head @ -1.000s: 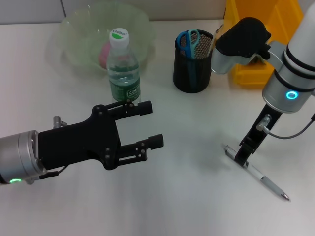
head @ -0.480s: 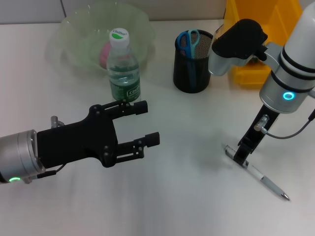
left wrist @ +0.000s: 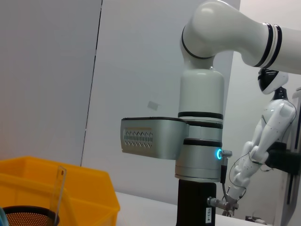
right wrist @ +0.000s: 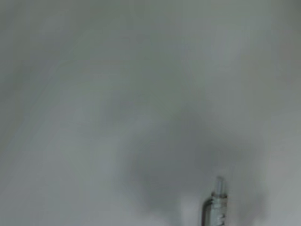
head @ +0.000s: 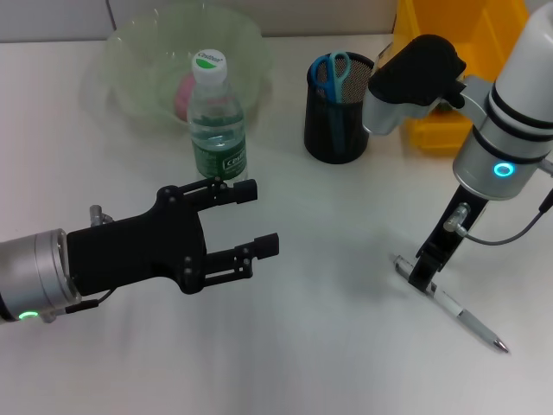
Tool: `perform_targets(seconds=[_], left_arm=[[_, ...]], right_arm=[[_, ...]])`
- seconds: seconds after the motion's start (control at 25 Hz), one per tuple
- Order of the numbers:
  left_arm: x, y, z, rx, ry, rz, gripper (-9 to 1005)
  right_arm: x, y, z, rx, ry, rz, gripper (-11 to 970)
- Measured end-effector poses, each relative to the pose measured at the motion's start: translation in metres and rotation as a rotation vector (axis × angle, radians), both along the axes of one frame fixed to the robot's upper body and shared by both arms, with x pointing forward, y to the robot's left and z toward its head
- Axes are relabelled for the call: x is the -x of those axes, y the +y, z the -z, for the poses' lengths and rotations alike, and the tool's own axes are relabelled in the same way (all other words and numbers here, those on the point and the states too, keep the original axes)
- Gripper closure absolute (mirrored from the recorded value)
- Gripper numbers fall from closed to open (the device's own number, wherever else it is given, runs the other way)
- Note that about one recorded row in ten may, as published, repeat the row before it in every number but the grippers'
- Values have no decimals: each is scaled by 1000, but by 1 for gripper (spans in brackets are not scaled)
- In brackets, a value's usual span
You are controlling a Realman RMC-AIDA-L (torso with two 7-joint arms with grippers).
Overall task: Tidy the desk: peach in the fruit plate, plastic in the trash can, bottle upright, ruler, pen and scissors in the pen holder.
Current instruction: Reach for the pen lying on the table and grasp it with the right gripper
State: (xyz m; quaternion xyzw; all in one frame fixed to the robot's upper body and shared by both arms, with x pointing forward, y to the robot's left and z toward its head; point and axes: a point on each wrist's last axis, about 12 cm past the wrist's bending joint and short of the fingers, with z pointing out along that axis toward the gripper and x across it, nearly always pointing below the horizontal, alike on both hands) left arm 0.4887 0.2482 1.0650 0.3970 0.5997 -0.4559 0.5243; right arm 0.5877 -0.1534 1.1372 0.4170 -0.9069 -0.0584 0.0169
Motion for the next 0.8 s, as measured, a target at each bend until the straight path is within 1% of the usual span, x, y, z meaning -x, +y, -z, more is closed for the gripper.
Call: perform_targets(seconds=[0.24, 0.8], left_arm=[[0, -1, 0, -2, -7, 2, 274], [-1, 0, 0, 0, -8, -5, 274]], right_arm=[[2, 5, 2, -7, 14, -10, 429], [2, 11, 7, 23, -29, -14, 434]])
